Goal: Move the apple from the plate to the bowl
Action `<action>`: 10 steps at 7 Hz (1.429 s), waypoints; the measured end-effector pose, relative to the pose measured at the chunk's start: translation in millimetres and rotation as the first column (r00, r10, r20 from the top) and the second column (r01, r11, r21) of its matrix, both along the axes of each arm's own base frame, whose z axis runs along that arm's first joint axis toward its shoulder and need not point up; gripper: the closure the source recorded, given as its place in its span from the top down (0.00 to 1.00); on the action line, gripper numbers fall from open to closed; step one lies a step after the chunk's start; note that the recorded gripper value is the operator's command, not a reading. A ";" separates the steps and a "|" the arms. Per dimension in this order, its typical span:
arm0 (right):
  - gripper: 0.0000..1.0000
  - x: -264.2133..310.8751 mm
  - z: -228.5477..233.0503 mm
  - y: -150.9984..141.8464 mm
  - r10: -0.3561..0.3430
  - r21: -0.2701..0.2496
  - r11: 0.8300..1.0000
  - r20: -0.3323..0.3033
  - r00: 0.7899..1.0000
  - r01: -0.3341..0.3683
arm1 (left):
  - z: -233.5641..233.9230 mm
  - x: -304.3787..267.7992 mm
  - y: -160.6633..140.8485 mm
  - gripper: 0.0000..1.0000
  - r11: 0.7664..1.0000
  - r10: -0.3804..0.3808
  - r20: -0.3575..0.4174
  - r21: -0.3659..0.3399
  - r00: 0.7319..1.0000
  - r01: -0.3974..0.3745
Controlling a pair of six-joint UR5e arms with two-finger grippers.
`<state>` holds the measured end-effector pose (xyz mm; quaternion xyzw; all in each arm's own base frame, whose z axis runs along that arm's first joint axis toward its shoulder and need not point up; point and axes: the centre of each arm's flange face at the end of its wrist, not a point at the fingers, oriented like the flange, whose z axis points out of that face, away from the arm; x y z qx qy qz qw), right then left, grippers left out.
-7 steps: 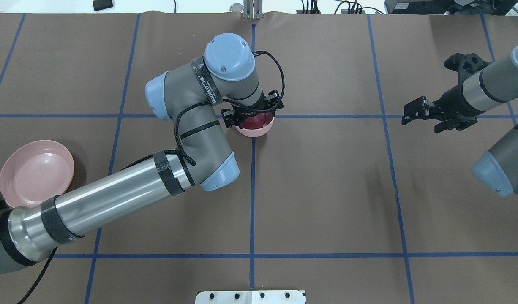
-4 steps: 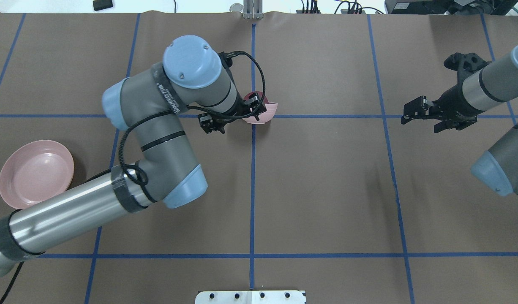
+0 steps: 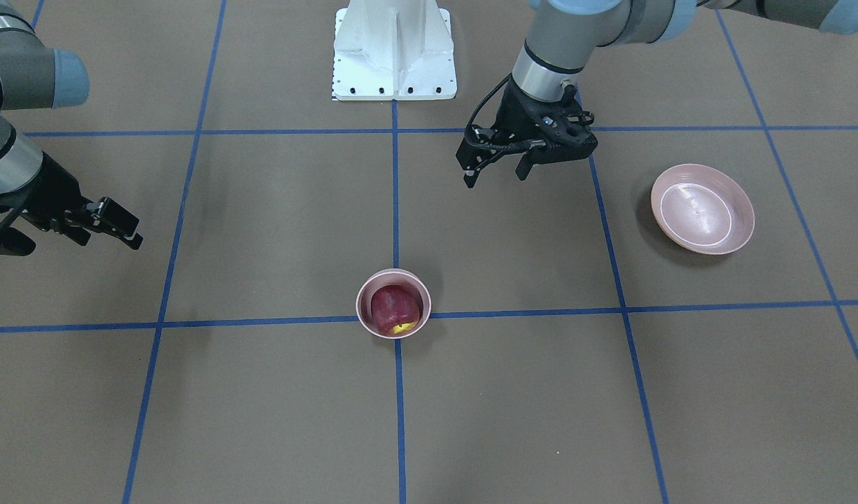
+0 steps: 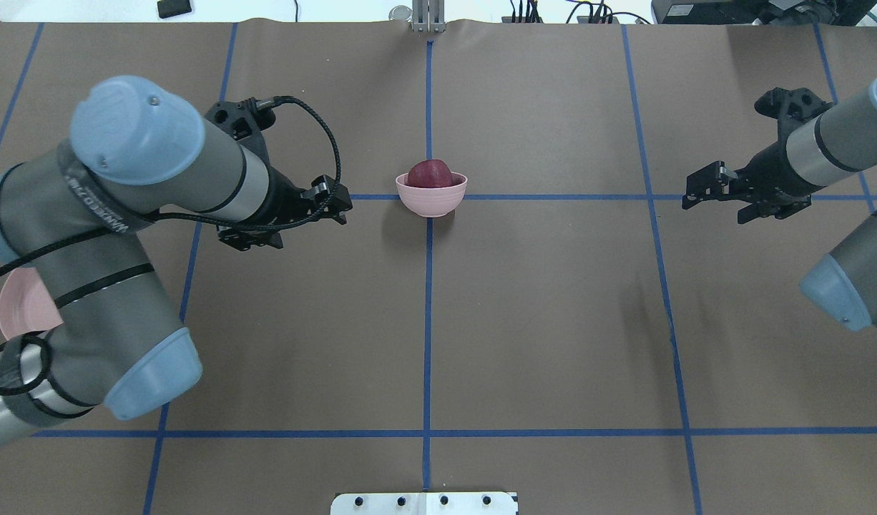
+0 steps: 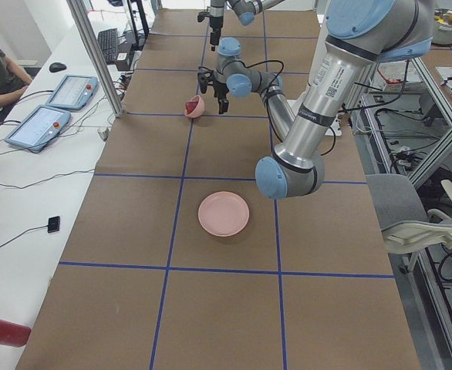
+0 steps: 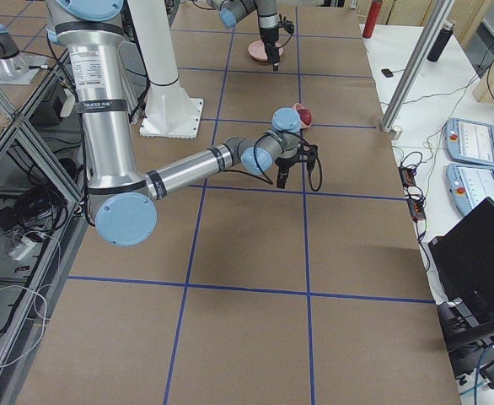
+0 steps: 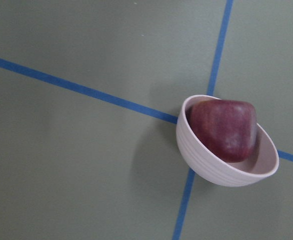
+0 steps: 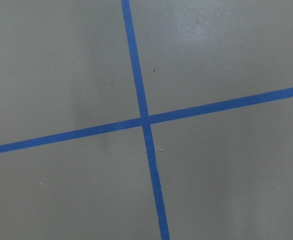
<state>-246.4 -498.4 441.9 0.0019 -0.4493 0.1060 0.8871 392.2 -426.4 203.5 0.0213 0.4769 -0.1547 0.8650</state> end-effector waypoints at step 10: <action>1.00 175.6 86.4 34.4 -0.059 0.158 0.985 -0.049 0.997 0.066 | 203.9 -278.4 -50.7 0.98 0.869 0.327 0.314 0.270 0.891 -0.414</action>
